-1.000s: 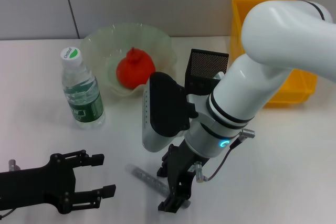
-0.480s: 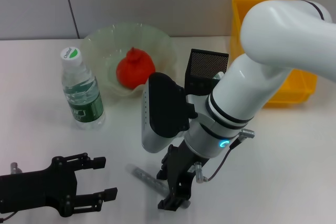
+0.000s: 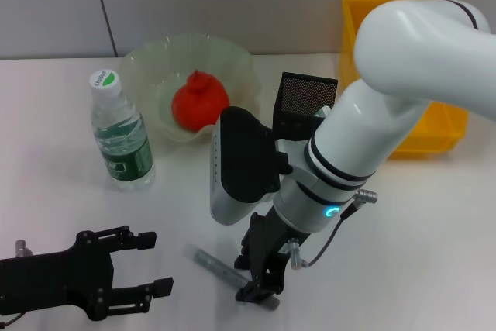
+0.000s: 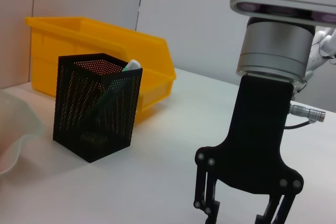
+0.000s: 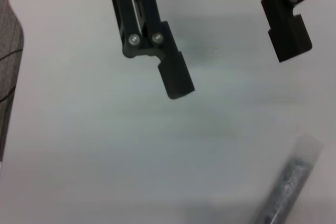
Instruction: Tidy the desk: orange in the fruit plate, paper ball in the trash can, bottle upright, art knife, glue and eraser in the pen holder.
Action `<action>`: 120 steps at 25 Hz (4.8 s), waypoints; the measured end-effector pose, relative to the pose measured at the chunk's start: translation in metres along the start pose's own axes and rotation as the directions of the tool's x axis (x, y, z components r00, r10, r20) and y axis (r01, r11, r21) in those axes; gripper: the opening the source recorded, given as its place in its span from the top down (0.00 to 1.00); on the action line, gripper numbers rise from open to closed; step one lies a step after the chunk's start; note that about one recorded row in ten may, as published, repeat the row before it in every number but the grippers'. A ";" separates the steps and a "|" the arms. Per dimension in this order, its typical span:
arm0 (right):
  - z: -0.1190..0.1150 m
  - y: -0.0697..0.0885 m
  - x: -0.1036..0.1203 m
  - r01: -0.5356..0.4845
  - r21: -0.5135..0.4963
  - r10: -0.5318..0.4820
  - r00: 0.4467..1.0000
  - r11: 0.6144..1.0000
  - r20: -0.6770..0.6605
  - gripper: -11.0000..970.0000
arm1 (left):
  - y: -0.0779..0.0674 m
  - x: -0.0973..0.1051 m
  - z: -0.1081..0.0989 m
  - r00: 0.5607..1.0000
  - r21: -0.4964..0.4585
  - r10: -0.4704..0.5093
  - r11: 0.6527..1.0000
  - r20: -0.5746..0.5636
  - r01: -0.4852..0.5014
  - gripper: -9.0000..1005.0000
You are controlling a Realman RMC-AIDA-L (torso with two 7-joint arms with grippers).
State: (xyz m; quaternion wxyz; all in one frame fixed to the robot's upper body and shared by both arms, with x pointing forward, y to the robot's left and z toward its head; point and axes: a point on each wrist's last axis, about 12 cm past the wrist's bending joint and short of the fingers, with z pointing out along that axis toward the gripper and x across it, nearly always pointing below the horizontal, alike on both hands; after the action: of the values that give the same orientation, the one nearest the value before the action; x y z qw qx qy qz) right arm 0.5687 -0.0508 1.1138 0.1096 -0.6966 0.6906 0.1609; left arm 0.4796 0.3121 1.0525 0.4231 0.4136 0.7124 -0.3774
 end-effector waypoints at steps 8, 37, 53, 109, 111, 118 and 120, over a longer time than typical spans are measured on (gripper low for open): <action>0.000 0.000 0.000 0.002 -0.001 -0.002 1.000 1.000 -0.004 0.54 | 0.001 -0.001 0.000 1.000 0.001 -0.003 1.000 -0.001 0.003 0.23; 0.000 0.001 0.000 0.029 0.003 -0.028 0.998 1.000 -0.052 0.78 | 0.005 -0.006 0.001 1.000 -0.012 0.004 1.000 0.013 -0.003 0.23; -0.016 -0.007 0.002 0.005 0.018 -0.004 1.000 1.000 -0.023 0.84 | 0.007 -0.007 -0.002 1.000 -0.028 0.003 1.000 0.022 -0.003 0.23; -0.102 -0.052 0.152 -0.591 0.218 0.215 0.573 0.776 0.791 0.84 | 0.006 -0.001 -0.010 0.999 -0.043 -0.018 0.999 0.029 0.019 0.23; -0.101 -0.054 0.152 -0.595 0.222 0.216 0.575 0.773 0.789 0.84 | 0.005 0.000 -0.010 0.999 -0.042 -0.019 0.999 0.029 0.020 0.23; -0.094 -0.059 0.148 -0.599 0.244 0.220 0.595 0.763 0.773 0.84 | 0.005 0.000 -0.010 0.999 -0.040 -0.018 0.999 0.030 0.019 0.23; -0.092 -0.059 0.147 -0.598 0.248 0.220 0.601 0.762 0.769 0.84 | 0.005 0.000 -0.010 0.999 -0.040 -0.018 0.999 0.030 0.019 0.23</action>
State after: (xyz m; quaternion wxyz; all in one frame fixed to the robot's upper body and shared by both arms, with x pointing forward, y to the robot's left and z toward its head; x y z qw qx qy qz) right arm 0.6334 -0.2202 1.1395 0.4908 -0.3459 0.7577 0.2556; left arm 0.4813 0.3223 1.0553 0.4385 0.3925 0.7173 -0.3731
